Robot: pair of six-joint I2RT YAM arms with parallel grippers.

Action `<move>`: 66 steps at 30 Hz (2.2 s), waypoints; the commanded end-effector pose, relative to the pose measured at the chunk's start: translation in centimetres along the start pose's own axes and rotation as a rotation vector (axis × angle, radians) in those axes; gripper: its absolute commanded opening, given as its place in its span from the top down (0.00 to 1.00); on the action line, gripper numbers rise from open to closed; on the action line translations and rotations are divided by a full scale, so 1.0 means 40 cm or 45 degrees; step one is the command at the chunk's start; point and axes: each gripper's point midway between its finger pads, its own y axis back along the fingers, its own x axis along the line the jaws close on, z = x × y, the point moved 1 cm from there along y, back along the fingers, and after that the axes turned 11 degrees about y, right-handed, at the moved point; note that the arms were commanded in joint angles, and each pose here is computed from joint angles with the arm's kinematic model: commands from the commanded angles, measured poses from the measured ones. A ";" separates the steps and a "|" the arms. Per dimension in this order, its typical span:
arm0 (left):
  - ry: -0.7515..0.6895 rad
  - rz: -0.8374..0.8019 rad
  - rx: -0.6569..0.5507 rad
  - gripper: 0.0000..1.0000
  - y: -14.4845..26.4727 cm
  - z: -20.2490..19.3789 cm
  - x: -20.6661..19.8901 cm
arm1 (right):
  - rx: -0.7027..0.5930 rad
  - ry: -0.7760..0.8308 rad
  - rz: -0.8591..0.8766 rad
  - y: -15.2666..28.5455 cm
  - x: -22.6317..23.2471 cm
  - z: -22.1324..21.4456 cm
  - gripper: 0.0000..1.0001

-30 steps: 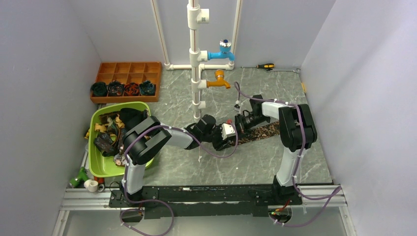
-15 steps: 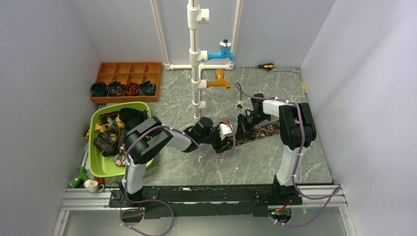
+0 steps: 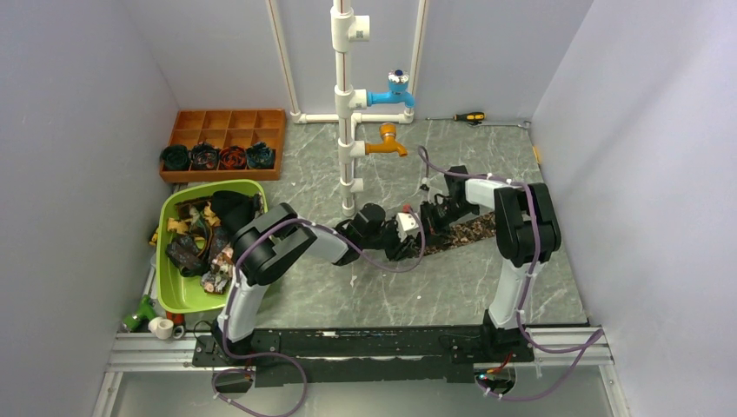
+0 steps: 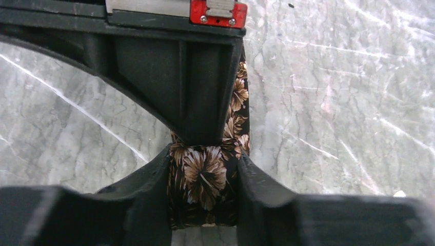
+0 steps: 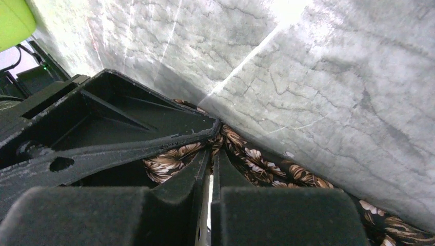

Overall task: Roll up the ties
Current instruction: Roll the tie at the center of the board.

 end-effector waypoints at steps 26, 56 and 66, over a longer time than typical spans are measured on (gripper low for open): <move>-0.012 0.129 0.583 0.66 0.156 -0.264 0.013 | -0.155 0.034 0.179 -0.025 0.074 0.031 1.00; -0.156 -0.099 0.097 0.45 0.001 -0.060 0.016 | 0.108 -0.002 -0.226 -0.061 -0.124 -0.028 1.00; 0.055 -0.027 0.333 0.80 0.083 -0.172 -0.005 | -0.152 0.136 -0.053 0.052 0.023 0.054 0.60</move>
